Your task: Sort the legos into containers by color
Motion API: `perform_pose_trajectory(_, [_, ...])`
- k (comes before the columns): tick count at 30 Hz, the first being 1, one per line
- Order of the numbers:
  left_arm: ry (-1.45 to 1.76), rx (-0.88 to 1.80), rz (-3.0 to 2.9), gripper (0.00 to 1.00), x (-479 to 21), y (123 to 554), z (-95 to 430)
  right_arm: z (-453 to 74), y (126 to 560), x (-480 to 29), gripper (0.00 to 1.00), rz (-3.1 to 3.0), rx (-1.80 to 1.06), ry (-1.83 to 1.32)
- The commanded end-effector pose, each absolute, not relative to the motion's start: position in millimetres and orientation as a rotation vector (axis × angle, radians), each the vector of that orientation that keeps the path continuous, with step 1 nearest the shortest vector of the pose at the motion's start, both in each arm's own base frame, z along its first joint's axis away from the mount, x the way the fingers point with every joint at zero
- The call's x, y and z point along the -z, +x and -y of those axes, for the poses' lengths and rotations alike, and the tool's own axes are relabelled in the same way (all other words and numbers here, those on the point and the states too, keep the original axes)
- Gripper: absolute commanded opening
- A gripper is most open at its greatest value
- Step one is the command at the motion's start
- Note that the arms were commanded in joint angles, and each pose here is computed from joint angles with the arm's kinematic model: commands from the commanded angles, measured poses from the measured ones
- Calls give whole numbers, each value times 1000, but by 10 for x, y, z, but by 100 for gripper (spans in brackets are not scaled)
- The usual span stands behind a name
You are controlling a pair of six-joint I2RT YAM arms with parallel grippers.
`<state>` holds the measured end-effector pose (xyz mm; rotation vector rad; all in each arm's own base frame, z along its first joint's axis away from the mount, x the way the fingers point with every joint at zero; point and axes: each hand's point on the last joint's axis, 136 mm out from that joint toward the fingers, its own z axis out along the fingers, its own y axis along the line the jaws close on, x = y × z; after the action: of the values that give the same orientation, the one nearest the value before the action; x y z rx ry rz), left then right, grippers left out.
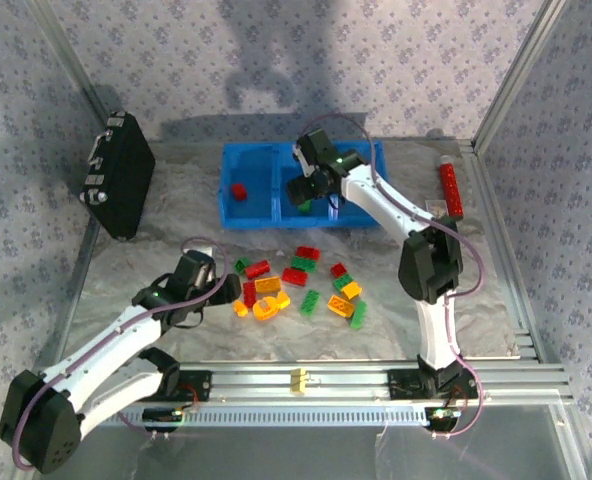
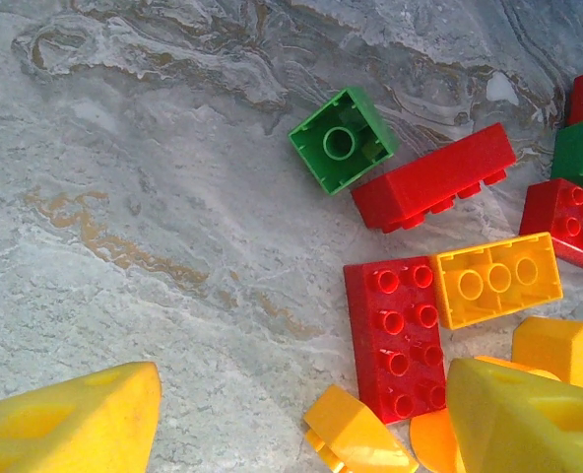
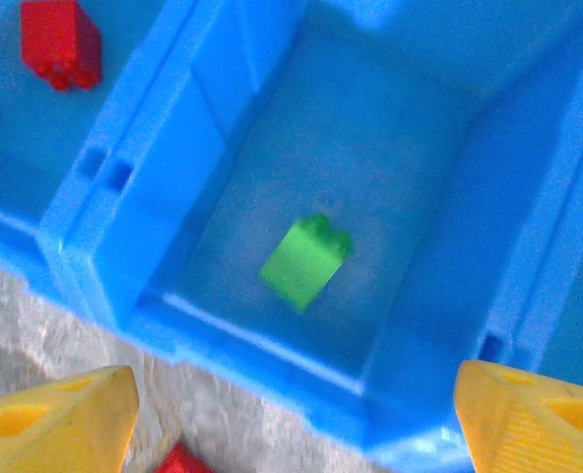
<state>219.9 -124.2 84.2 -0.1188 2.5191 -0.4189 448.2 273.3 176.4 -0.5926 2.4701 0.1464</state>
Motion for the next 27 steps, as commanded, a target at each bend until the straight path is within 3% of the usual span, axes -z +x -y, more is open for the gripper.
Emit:
perform_pose_trajectory(1, [-110,441,-2511,76,-888,2207,1296,-2658,4257,-2074,84,-2419,-192,-583])
perform_pose_trajectory(19, [151,428,-2515,76,-968,2217,1754,-2050,2845,-1493,69,-2557,-258,-548])
perform_pose_trajectory(27, [205,393,-2550,76,-951,2184,1897,-2417,2316,-1466,71,-2476,-440,-885])
